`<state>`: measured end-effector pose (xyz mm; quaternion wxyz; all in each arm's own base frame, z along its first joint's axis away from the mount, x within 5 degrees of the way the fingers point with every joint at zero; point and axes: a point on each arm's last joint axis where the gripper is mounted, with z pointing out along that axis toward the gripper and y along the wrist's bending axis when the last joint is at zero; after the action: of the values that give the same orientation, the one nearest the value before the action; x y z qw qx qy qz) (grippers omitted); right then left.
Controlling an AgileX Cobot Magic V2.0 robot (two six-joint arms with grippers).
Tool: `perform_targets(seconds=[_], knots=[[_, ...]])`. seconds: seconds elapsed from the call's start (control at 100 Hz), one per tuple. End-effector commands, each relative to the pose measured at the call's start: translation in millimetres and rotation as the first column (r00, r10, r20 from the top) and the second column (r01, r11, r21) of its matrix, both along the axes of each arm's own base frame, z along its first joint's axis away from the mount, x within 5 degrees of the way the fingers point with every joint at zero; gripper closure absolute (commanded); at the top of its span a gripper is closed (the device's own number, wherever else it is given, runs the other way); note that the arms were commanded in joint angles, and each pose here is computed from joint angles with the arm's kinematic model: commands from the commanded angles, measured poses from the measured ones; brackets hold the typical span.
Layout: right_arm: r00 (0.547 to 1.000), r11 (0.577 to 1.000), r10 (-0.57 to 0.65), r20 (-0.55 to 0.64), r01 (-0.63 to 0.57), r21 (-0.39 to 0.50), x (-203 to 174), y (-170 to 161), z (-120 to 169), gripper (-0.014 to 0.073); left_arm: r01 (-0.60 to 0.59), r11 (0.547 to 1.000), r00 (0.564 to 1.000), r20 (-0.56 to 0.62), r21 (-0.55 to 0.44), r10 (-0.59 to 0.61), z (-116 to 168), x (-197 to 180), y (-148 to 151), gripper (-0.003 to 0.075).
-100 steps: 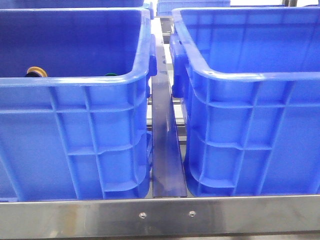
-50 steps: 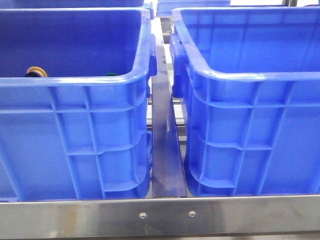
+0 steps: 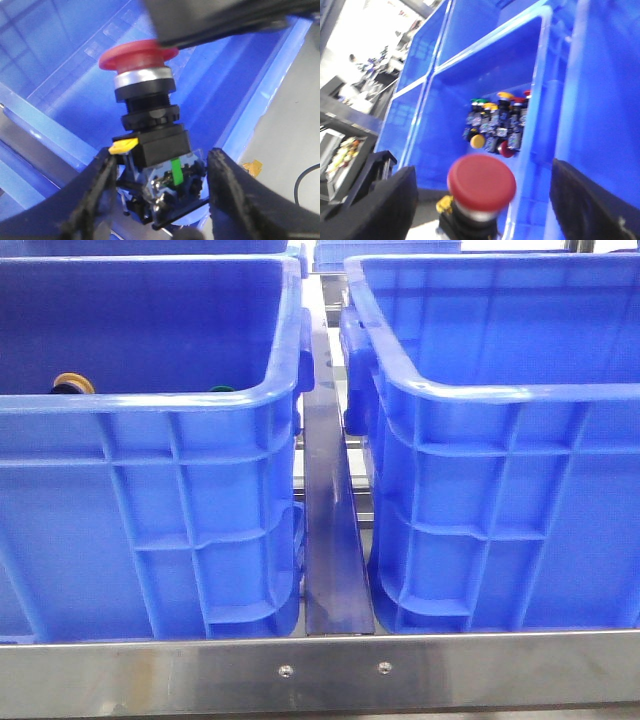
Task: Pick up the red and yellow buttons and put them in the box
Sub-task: 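Grasp the red button with the right gripper and carry it over the empty bin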
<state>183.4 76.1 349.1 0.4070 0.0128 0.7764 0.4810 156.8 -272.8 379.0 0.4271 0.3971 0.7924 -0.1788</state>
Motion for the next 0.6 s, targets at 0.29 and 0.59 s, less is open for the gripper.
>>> perform_targets(seconds=[0.29, 0.59], knots=[[0.986, 0.983, 0.168, 0.018, -0.169, 0.071, 16.2, 21.1, 12.8, 0.026, 0.036, 0.992, 0.997, 0.078, -0.118, -0.027, 28.0, -5.9, 3.7, 0.0739], [0.988, 0.986, 0.155, 0.018, -0.156, 0.064, 17.4, 21.4, 12.2, 0.0351, 0.032, 0.992, 0.997, 0.07, -0.124, -0.024, 27.9, -6.1, 3.6, 0.0605]])
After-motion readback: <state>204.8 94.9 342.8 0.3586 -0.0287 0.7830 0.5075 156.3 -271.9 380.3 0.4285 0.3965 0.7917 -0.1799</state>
